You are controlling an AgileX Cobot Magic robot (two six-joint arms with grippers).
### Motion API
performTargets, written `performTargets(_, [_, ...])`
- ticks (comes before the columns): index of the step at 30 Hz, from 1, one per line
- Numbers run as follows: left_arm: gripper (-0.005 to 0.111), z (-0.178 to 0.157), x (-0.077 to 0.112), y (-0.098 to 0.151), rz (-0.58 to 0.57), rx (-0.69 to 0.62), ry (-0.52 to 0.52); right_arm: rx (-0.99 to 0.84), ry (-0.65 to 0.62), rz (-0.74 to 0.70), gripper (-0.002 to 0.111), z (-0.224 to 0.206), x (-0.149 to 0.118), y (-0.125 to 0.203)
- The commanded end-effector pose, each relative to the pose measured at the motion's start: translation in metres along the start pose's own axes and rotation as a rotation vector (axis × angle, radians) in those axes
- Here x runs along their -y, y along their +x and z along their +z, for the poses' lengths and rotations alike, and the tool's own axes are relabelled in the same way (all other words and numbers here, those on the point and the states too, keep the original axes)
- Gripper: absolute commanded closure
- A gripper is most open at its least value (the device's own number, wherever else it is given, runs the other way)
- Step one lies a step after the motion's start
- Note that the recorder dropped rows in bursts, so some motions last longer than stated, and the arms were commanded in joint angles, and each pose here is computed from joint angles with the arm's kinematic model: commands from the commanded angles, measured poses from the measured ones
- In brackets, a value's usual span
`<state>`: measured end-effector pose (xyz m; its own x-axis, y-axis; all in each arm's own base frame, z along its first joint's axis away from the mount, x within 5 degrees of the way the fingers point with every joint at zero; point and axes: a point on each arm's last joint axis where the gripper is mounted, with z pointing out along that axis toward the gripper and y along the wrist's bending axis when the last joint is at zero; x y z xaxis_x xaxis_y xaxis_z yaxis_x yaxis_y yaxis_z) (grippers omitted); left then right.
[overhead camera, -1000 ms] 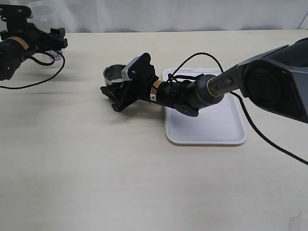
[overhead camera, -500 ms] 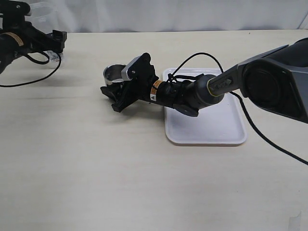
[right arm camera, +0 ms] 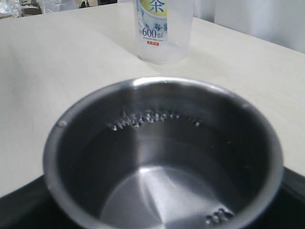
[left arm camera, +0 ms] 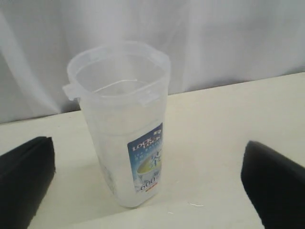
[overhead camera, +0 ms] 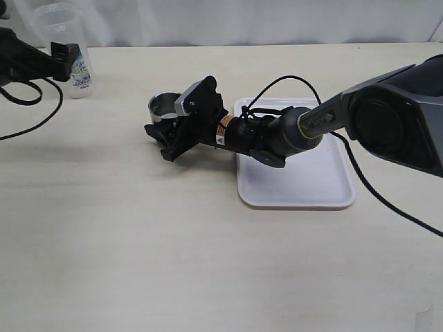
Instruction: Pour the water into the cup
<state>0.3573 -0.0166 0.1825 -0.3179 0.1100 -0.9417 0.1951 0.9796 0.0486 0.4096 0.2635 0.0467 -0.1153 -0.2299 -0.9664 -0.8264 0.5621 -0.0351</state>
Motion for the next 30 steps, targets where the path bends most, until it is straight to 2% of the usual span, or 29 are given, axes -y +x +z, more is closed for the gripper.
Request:
performTargets(1, [0.007, -0.047, 0.006, -0.019, -0.017, 0.073, -0.003, 0.011, -0.002, -0.010, 0.077, 0.000, 0.000, -0.004])
performTargets(8, [0.007, -0.128, 0.013, -0.044, -0.024, 0.155, -0.049, 0.011, -0.002, -0.010, 0.077, 0.000, 0.000, -0.004])
performTargets(15, [0.007, -0.203, 0.015, -0.061, -0.039, 0.177, -0.144, 0.011, -0.002, -0.010, 0.077, 0.000, 0.000, -0.004])
performTargets(24, [0.007, -0.275, 0.018, -0.055, -0.078, 0.149, -0.247, 0.011, -0.002, -0.010, 0.077, 0.000, 0.000, -0.004])
performTargets(30, [0.007, -0.301, 0.020, -0.049, -0.074, 0.163, -0.284, 0.011, -0.002, -0.010, 0.077, 0.000, 0.000, -0.004])
